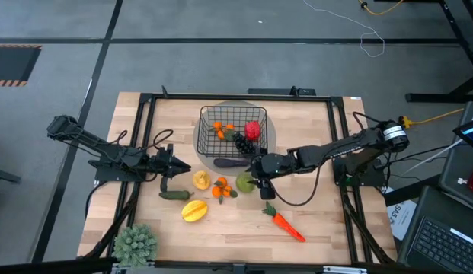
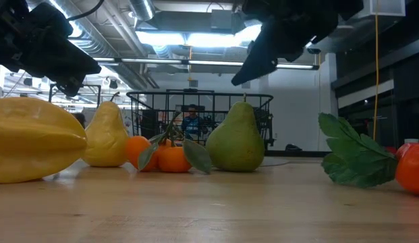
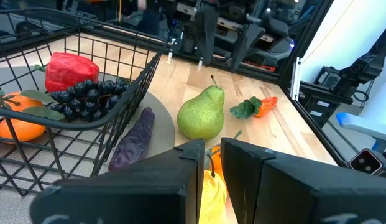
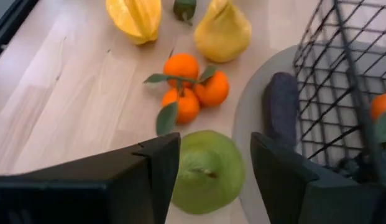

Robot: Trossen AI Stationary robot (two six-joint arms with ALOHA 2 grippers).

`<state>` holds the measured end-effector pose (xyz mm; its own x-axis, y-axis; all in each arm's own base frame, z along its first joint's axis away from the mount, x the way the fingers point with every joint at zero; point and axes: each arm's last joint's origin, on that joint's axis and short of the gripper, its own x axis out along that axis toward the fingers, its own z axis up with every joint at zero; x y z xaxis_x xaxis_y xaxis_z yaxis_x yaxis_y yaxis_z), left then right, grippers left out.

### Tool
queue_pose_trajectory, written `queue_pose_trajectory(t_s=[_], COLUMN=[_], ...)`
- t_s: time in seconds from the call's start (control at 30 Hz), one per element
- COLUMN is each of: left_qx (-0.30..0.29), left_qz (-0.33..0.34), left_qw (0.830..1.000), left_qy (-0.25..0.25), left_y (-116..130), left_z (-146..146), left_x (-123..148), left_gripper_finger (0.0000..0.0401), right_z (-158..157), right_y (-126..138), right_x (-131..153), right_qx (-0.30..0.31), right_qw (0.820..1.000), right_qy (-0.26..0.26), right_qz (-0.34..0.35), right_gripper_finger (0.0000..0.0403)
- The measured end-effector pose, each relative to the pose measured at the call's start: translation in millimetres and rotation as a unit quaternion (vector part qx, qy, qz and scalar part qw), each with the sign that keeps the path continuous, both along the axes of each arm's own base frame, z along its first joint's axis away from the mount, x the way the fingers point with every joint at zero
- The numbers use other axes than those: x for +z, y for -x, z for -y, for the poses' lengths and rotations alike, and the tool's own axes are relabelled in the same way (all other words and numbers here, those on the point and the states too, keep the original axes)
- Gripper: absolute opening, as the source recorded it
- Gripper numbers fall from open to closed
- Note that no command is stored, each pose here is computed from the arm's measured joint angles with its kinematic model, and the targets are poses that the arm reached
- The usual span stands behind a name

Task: Build produce basket
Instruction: Put the green pear into the wire organizer

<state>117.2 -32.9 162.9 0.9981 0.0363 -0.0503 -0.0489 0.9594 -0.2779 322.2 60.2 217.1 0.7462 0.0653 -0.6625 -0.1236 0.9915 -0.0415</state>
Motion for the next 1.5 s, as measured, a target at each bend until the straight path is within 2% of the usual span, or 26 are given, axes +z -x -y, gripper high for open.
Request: queue_pose_trajectory(t_s=[0.3,0.57,1.5], left_qx=[0.000,0.000,0.000], left_qz=[0.000,0.000,0.000], left_qw=[1.000,1.000,1.000], left_qy=[0.000,0.000,0.000], left_y=[0.0,0.0,0.0], left_z=[0.0,0.0,0.0], left_x=[-0.1,0.0,-0.1], left_gripper_finger=[0.0041,0.0041,0.0041], right_z=[0.4,1.0,-3.8], right_y=[4.2,5.8,0.0], right_x=[-9.0,-15.0,-30.1], right_qx=[-0.031,-0.050,-0.059], right_qw=[0.999,0.997,0.997], right_qy=[-0.027,-0.051,-0.049], right_qz=[-0.012,-0.002,-0.016], right_gripper_finger=[0.0182,0.0160,0.0157])
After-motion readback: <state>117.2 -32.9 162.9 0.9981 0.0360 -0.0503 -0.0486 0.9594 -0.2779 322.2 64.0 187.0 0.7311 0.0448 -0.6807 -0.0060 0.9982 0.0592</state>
